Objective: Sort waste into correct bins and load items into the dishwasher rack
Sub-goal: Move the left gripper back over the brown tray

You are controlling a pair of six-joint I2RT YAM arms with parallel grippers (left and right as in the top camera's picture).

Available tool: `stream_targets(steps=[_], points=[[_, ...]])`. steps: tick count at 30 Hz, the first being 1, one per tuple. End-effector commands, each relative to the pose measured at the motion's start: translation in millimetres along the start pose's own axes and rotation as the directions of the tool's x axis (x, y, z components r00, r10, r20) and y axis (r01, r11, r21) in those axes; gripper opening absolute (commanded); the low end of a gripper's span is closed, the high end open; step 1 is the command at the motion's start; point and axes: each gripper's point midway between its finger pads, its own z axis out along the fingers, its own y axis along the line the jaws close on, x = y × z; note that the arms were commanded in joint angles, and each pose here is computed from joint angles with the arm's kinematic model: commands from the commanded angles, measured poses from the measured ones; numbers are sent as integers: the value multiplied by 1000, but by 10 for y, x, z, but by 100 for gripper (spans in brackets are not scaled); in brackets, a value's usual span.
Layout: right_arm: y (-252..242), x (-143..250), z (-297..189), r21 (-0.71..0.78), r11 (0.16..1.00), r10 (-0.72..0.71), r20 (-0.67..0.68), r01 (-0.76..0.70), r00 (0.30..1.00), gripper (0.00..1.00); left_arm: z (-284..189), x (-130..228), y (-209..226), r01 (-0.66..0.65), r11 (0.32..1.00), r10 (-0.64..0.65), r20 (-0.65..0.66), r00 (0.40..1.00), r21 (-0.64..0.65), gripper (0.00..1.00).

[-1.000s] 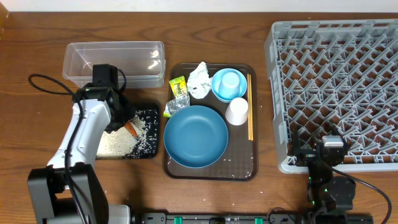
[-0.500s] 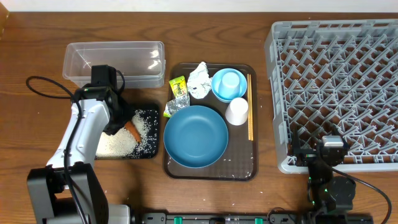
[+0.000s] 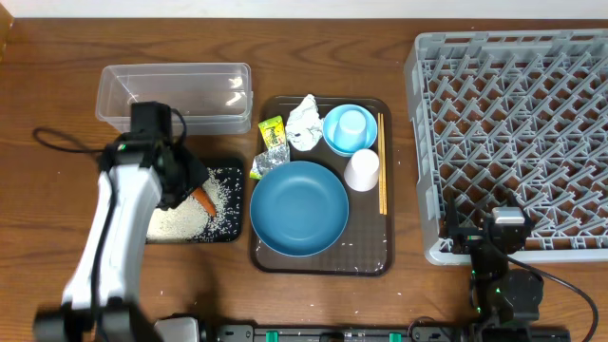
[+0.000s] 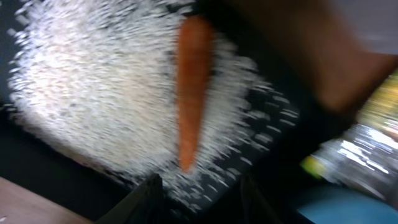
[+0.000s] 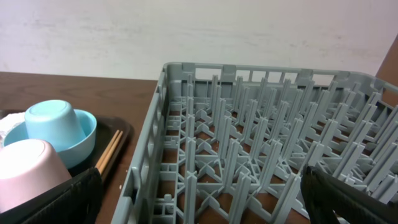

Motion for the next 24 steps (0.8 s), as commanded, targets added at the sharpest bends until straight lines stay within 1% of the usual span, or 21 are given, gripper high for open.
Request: stream_targets(steps=[1,4,7,12,15,17,19,22,24], points=[[-37,10,0,17,1000,-7,-1,7,1000,99,-544,48,-381,-81,969,67,65,996,231,44],[-37,10,0,17,1000,-7,-1,7,1000,99,-883,214,-602,-168,918,133,121,984,359,46],[-37,10,0,17,1000,-7,-1,7,1000,99,-1124,451,-820,-319,840,263,184,947,438,57],[-37,10,0,17,1000,-7,-1,7,1000,99,-1249,820,-1058,-479,736,422,228,877,478,74],[-37,10,0,17,1000,-7,-1,7,1000,99,-1210,1096,-1175,-594,648,557,235,797,478,77],[-37,10,0,17,1000,-7,-1,7,1000,99,-1140,1284,-1226,-640,602,628,212,749,477,77],[-37,10,0,17,1000,-7,-2,7,1000,99,-1055,1455,-1255,-659,580,675,170,718,479,77],[-38,10,0,17,1000,-7,-2,7,1000,99,-902,1719,-1282,-708,529,757,117,643,468,77],[-37,10,0,17,1000,-7,-2,7,1000,99,-784,1804,-1269,-744,521,788,100,608,418,78]])
